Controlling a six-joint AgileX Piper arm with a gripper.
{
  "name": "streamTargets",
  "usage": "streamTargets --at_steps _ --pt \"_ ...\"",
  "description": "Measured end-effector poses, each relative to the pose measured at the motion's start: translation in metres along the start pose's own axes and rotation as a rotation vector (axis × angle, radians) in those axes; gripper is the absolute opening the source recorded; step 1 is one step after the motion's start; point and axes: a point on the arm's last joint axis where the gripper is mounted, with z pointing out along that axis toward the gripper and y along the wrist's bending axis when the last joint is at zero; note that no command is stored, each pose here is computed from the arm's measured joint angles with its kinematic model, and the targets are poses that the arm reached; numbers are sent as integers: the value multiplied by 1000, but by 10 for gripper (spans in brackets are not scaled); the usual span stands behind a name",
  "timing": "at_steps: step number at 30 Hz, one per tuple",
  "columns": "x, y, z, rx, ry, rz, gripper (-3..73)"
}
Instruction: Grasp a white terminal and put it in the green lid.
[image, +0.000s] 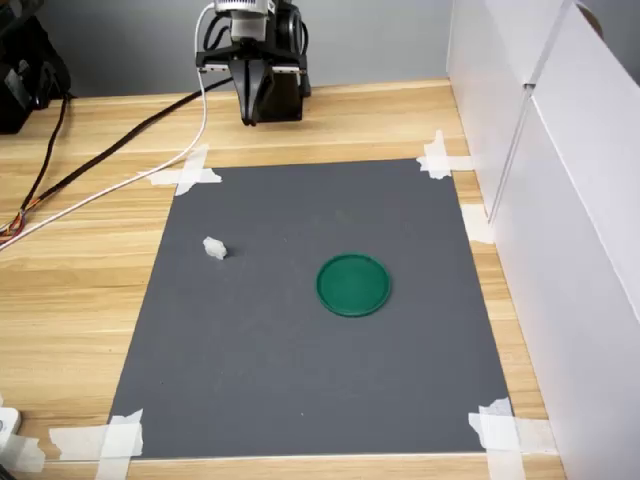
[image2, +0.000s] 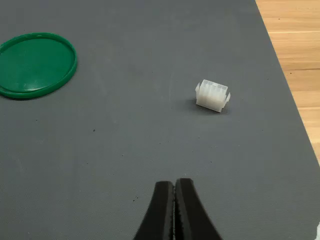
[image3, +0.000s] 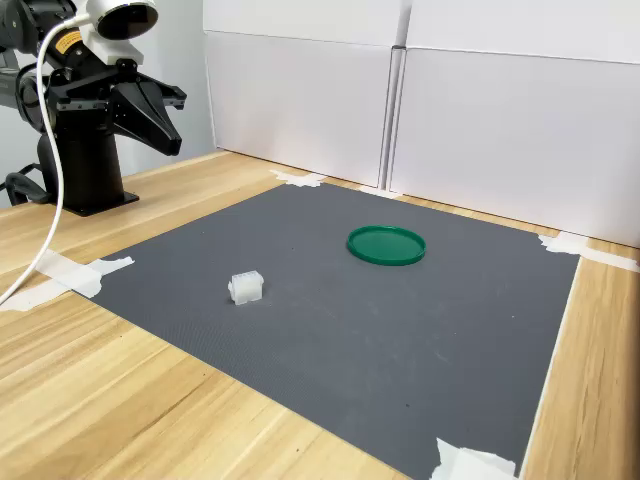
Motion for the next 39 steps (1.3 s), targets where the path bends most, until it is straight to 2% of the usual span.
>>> streamTargets --at_steps 20,29,32,35,39 --pt "-7 -1 -1 0 -1 0 -21" --pt "-57 -5 8 -11 124 -13 -21" --pt "-85 -7 16 -16 166 -40 -21" --pt "-118 -9 38 -30 280 -53 -21" --pt "-136 -11 66 -53 403 -103 -21"
